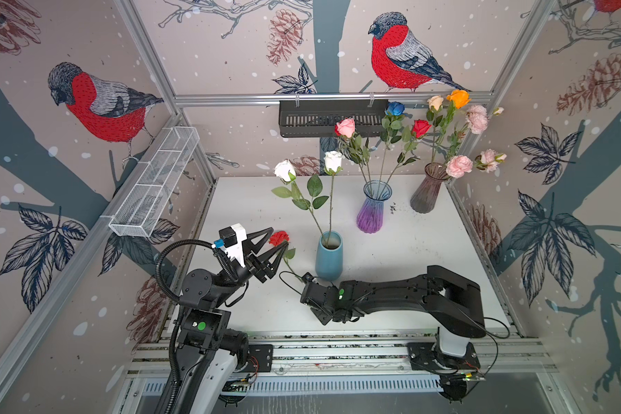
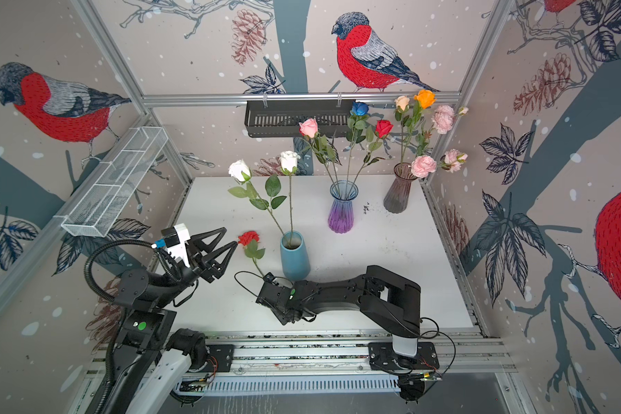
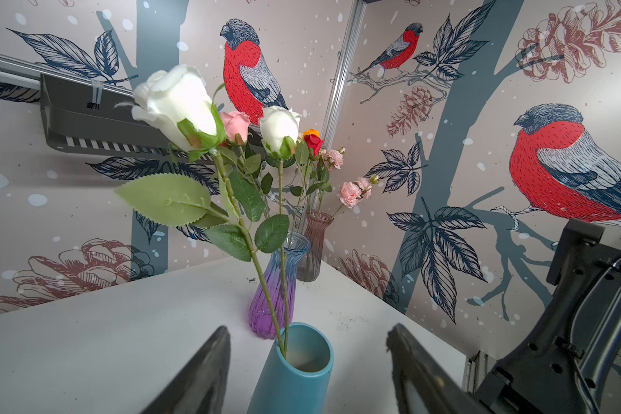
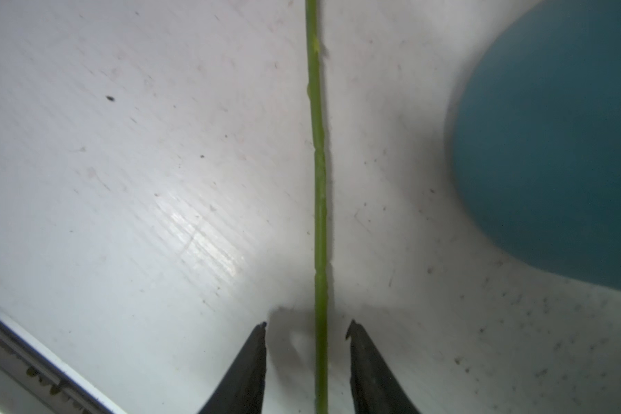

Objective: Arrange the flowers into the vase
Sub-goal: 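Close the right gripper around the red rose stem, then lift the red rose upright with the right gripper toward the left gripper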

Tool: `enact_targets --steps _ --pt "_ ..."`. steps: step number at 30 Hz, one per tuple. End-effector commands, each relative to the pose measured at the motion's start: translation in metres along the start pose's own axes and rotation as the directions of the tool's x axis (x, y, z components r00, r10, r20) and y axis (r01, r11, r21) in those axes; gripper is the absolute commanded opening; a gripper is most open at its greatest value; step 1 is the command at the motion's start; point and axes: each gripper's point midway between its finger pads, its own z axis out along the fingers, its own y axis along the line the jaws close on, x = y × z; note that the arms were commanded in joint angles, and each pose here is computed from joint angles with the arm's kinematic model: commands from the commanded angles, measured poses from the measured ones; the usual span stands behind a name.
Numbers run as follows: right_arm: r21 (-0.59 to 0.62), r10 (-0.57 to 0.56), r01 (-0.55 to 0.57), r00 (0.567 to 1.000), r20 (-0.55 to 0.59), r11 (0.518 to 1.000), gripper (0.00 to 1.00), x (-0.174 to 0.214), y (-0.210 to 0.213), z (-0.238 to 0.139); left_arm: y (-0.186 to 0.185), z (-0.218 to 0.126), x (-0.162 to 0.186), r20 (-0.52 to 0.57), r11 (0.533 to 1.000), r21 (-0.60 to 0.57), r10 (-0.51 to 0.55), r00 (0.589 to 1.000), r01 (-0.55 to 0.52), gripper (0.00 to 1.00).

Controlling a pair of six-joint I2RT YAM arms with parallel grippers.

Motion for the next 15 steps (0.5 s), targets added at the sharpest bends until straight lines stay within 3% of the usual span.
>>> enact_targets --steps 1,6,11,15 --pt "-0.024 0.032 -0.032 0.999 -0.032 0.999 0.4 0.007 -0.002 0.008 -0.002 -0.001 -0.005 0.014 1.0 0.004 0.016 1.0 -0.016 0.7" --pt "-0.038 0.036 -0.038 0.998 -0.052 0.999 0.34 0.013 0.0 0.015 -0.002 -0.001 -0.006 0.019 1.0 0.002 0.018 1.0 -0.018 0.7" --pt "-0.036 0.01 -0.012 0.999 -0.042 0.999 0.05 0.008 0.009 0.015 -0.002 -0.002 -0.006 0.02 1.0 0.001 0.02 1.0 -0.02 0.7" --pt "-0.028 -0.014 0.014 1.0 0.016 1.0 0.03 -0.01 0.016 0.001 -0.002 -0.002 -0.006 0.019 1.0 0.0 0.019 1.0 -0.019 0.7"
